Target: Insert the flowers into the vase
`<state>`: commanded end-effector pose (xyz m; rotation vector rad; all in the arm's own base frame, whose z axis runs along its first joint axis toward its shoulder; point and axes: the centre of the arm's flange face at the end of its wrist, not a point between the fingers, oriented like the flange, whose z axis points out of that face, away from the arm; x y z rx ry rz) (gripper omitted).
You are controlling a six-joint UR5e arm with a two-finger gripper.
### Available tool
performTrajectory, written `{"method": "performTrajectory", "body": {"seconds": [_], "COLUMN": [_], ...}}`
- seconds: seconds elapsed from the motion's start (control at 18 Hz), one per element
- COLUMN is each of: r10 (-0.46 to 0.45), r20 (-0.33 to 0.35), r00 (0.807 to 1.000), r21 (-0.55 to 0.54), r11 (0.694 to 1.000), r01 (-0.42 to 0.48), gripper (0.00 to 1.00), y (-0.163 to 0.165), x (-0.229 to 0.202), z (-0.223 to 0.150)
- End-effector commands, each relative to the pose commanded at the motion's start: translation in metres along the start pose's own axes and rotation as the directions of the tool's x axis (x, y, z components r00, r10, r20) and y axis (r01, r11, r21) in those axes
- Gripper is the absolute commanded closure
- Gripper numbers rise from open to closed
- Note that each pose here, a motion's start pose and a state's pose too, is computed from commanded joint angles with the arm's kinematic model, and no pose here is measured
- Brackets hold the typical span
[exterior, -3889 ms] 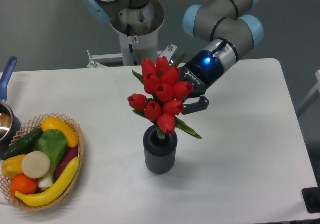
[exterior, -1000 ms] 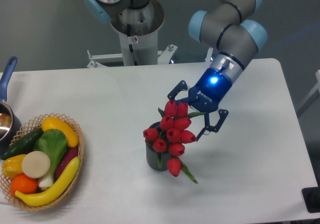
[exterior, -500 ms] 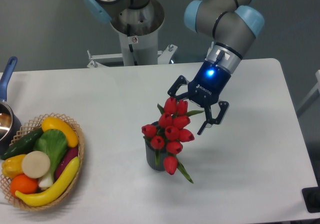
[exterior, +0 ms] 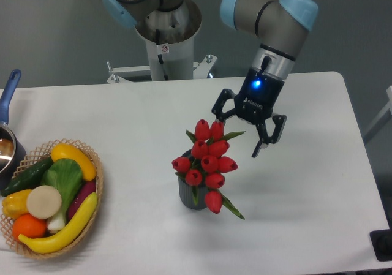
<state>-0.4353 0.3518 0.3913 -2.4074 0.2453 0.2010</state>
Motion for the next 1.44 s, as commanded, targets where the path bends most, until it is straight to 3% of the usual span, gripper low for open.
{"method": "performTrajectory", "body": {"seconds": [0.17,0.22,0.28,0.44,0.78,1.11,1.44], "r10": [0.024,0.071,0.182,0.316,0.400,0.384,0.393], "r20": [0.070,0.096,0.102,0.025,-0.127,-0.216,-0.243], "r00": [0.997,0.993,0.978,0.949,0.907,0.898,0.887], "r21": [-0.052,-0.099,-0.221,-0.380,-0.463,-0.455,-0.440], "r11": [0.998,0.993,0.963,0.881,0.785,0.774,0.770], "r01": [-0.020,-0.061,-0.156,-0.283,-0.411,-0.441,-0.462], "gripper": [0.00,0.00,0.00,0.00,0.00,0.00,0.00], "y": [-0.005,-0.008,-0.001,0.011,0.019,0.041,0.044], "x": [-0.010,-0.013,-0.018,-0.013,-0.020,-0.037,-0.037], "z": [-0.027,-0.038,-0.049,-0.065,-0.116,-0.167,-0.171]}}
